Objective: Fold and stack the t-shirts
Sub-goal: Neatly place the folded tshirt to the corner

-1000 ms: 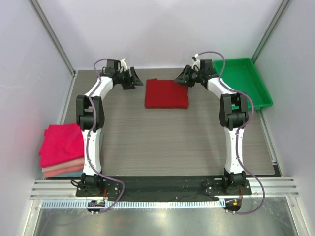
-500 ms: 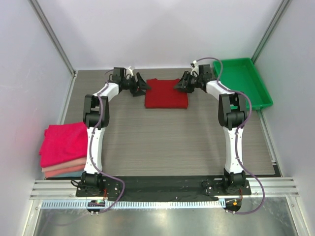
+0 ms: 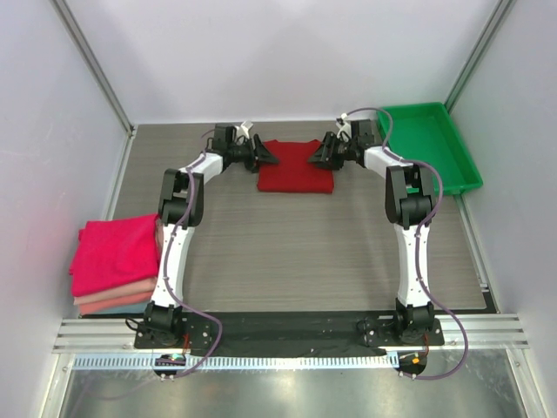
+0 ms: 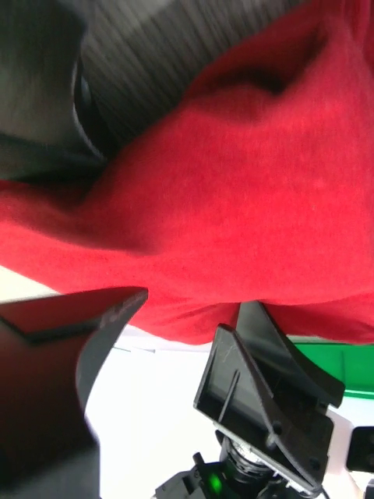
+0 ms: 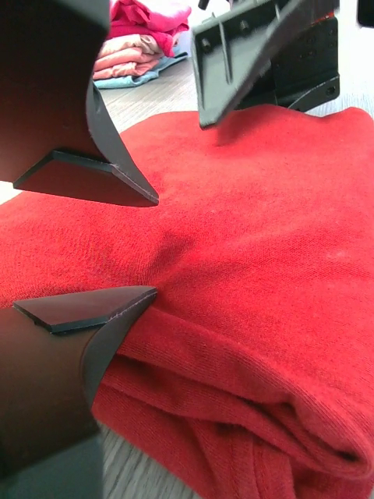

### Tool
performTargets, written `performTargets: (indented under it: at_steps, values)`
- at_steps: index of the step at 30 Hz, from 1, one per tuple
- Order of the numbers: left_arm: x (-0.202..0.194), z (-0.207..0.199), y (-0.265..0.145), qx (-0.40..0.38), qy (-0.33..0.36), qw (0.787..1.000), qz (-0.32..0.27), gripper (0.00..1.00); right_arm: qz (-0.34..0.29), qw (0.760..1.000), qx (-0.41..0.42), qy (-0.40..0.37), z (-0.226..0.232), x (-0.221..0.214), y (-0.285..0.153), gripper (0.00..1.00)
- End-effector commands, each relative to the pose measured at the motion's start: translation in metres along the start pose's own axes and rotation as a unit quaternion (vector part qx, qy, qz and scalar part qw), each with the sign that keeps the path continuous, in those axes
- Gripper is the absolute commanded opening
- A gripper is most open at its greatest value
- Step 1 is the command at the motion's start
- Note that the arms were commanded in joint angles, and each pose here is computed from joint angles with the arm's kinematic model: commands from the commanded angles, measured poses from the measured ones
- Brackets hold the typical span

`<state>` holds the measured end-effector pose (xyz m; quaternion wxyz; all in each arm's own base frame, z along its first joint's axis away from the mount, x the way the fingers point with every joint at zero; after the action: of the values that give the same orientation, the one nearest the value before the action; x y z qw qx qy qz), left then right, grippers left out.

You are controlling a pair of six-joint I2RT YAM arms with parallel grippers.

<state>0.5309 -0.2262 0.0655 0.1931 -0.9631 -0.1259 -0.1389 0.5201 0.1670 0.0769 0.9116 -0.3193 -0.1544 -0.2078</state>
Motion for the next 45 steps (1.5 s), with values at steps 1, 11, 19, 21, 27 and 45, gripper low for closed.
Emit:
performTargets:
  at_steps: [1, 11, 19, 21, 27, 45]
  values:
    - [-0.022, 0.027, 0.016, 0.014, -0.031, 0.999, 0.024, 0.47, 0.02, 1.0, -0.013, 0.011, -0.011, -0.015, 0.004, 0.51]
    - [-0.04, 0.0, 0.025, -0.004, -0.034, 0.998, 0.052, 0.34, 0.02, 1.0, -0.009, -0.006, -0.001, -0.018, -0.005, 0.51]
    - [-0.057, -0.017, 0.011, 0.001, -0.045, 0.997, 0.07, 0.0, 0.009, 1.0, -0.004, -0.028, 0.017, -0.018, -0.034, 0.51]
    - [-0.065, -0.03, -0.001, 0.003, -0.054, 0.996, 0.077, 0.0, -0.008, 0.999, 0.006, -0.036, 0.032, -0.008, -0.054, 0.51]
    - [-0.105, -0.071, -0.054, 0.027, -0.087, 0.991, 0.099, 0.0, -0.07, 0.997, 0.021, -0.041, 0.055, 0.022, -0.123, 0.51]
    - [-0.235, -0.114, -0.211, 0.174, -0.012, 0.979, 0.102, 0.0, -0.115, 0.993, 0.02, -0.032, 0.068, 0.014, -0.196, 0.51]
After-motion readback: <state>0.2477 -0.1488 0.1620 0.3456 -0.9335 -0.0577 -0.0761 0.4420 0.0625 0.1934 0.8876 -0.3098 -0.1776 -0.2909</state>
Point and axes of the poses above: each gripper's point midway between its finger pads, its own y axis out along the fingers, its own z axis along the line the jaws close on, x = y × z, the point moved 6 cm from there along -y, back along the fingers, and after that the axes turned 3 degrees about y, right-handed, at the moved point
